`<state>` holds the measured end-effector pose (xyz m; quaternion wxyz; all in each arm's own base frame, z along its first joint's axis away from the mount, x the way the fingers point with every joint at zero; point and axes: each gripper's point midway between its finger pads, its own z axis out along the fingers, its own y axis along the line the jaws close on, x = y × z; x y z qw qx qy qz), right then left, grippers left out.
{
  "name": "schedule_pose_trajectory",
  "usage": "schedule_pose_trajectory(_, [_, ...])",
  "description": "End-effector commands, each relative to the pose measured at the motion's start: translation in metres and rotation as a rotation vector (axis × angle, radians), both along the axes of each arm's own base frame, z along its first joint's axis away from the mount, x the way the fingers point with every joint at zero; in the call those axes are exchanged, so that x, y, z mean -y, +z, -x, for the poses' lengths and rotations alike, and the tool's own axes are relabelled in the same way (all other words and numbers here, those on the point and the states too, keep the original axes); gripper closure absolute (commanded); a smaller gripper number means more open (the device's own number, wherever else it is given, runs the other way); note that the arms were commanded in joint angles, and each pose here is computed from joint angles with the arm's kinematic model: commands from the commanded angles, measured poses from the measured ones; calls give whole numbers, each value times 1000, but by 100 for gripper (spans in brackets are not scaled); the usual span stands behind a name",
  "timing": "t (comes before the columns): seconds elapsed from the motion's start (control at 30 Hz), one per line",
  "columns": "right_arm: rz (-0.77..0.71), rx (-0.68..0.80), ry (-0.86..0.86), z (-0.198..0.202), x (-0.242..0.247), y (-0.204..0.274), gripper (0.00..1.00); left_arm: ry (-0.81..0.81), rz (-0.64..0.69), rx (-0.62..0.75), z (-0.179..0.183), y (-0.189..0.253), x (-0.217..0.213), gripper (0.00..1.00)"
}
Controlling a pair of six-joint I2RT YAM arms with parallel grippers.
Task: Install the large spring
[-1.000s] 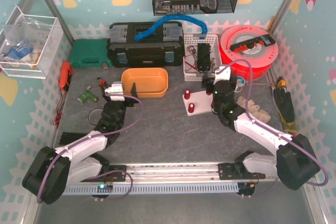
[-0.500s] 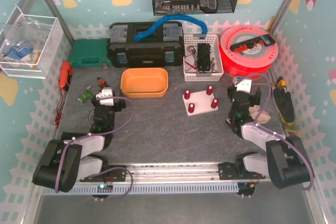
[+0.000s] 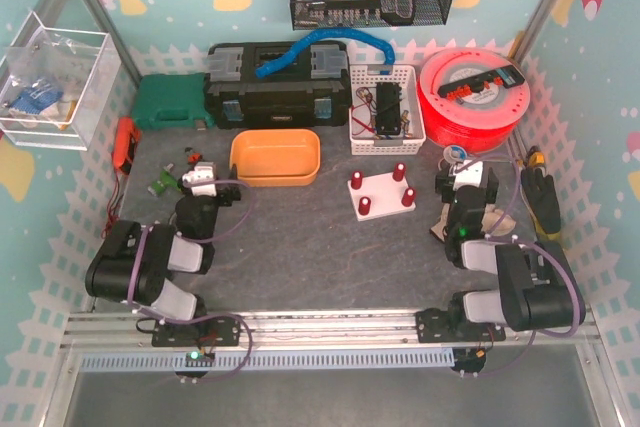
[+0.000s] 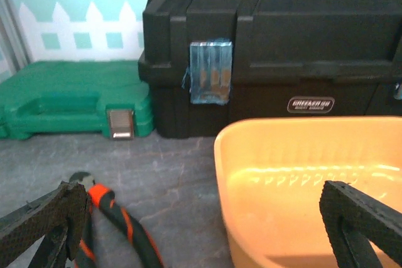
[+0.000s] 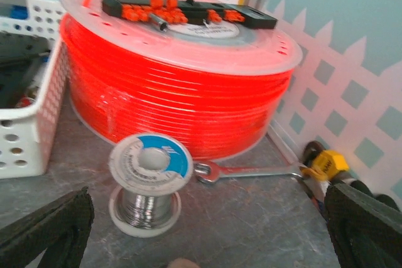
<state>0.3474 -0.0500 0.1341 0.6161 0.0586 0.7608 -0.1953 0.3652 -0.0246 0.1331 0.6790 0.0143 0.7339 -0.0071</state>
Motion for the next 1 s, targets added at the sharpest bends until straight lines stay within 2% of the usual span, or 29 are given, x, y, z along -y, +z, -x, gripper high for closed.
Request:
schedule_pose_trajectory(0.0, [-60, 78, 124, -11, -18, 16, 1, -50, 19, 96, 0, 24, 7, 1])
schedule_pose_trajectory(0.1, [-49, 64, 143, -15, -21, 15, 1, -48, 20, 102, -1, 25, 7, 1])
schedule_pose_trajectory(0.2, [-61, 129, 155, -13, -21, 22, 1, -50, 23, 91, -2, 23, 7, 1])
schedule_pose_trajectory(0.33, [-55, 155, 162, -13, -22, 9, 1, -51, 26, 86, -3, 23, 6, 1])
schedule_pose_trajectory(0.4, [-67, 117, 166, -14, -23, 1, 1, -50, 26, 90, -2, 23, 6, 1])
schedule_pose_trajectory(0.97, [-71, 116, 140, -17, -18, 2, 1, -60, 33, 75, -6, 21, 6, 1])
